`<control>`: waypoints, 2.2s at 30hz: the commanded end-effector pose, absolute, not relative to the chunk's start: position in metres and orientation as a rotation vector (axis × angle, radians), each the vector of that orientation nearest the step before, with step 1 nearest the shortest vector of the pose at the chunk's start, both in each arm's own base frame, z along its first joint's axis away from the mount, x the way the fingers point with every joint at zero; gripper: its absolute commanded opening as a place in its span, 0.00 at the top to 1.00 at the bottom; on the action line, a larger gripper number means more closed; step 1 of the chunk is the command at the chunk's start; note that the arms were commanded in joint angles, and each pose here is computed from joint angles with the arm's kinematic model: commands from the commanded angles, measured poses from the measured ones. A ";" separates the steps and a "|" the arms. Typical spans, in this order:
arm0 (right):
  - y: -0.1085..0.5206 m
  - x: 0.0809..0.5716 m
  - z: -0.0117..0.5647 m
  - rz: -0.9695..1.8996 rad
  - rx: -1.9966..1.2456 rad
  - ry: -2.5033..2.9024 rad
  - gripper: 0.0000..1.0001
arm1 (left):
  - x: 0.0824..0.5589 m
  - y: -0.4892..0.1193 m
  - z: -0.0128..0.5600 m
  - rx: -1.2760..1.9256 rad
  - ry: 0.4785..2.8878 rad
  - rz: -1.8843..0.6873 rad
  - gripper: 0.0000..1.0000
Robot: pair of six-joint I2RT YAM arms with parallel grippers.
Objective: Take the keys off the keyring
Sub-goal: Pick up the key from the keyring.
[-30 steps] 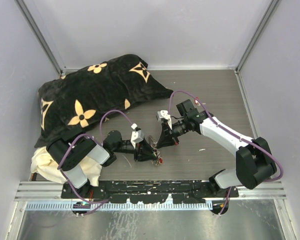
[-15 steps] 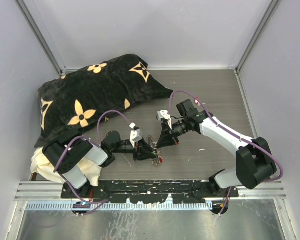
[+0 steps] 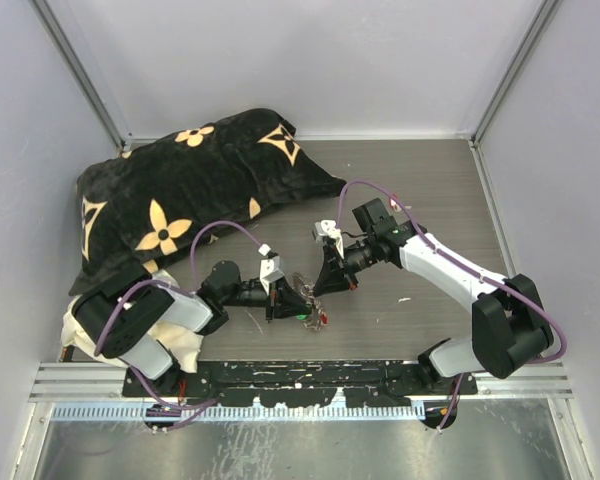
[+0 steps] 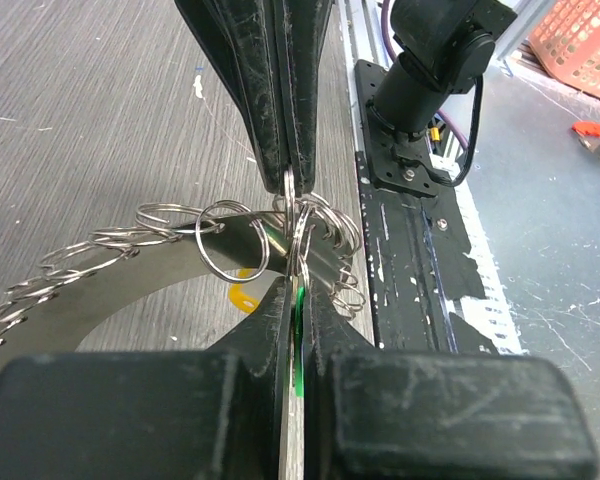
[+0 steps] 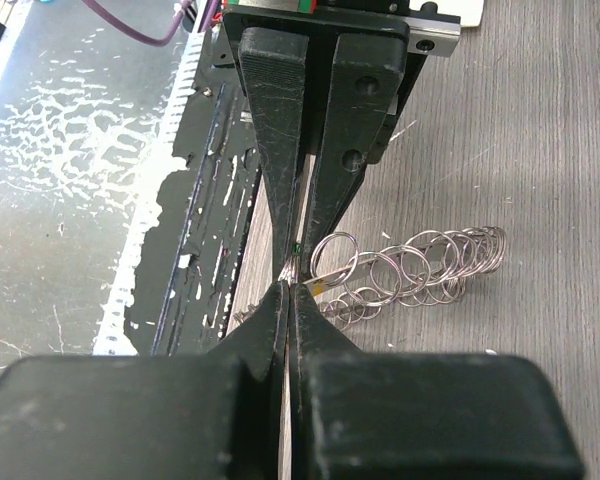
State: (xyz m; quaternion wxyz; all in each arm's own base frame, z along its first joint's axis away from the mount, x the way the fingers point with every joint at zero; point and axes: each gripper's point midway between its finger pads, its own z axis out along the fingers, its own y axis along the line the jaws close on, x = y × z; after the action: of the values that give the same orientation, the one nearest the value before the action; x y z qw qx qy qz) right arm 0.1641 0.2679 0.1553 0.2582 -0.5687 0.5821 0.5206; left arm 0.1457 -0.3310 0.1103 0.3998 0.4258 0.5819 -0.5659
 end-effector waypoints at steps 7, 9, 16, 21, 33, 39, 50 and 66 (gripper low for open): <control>0.273 0.177 0.167 1.367 -1.543 1.539 0.99 | 0.135 -0.330 0.131 1.023 1.521 -1.481 1.00; 0.272 0.177 0.167 1.365 -1.543 1.541 0.99 | 0.130 -0.331 0.135 1.008 1.562 -1.503 1.00; 0.272 0.177 0.171 1.344 -1.547 1.526 0.99 | 0.121 -0.328 0.145 0.967 1.811 -1.497 1.00; 0.271 0.179 0.172 1.316 -1.552 1.521 0.99 | 0.118 -0.325 0.157 0.908 2.010 -1.494 1.00; 0.270 0.178 0.185 1.306 -1.540 1.499 0.92 | 0.120 -0.330 0.195 0.806 2.186 -1.550 1.00; 0.259 0.185 0.201 1.284 -1.490 1.479 0.63 | 0.121 -0.328 0.197 0.814 2.213 -1.522 1.00; 0.261 0.155 0.191 1.413 -1.562 1.351 0.44 | 0.118 -0.329 0.206 0.866 2.181 -1.537 1.00; 0.283 0.148 0.169 1.382 -1.608 1.421 0.42 | 0.118 -0.329 0.210 0.919 2.148 -1.595 1.00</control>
State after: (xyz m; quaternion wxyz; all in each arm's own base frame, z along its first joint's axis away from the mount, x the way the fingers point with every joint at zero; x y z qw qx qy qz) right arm 0.1407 0.2762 0.1663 0.2748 -0.6031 0.5310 0.5280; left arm 0.1143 -0.3185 0.1762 0.1310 0.2914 0.7912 -0.5216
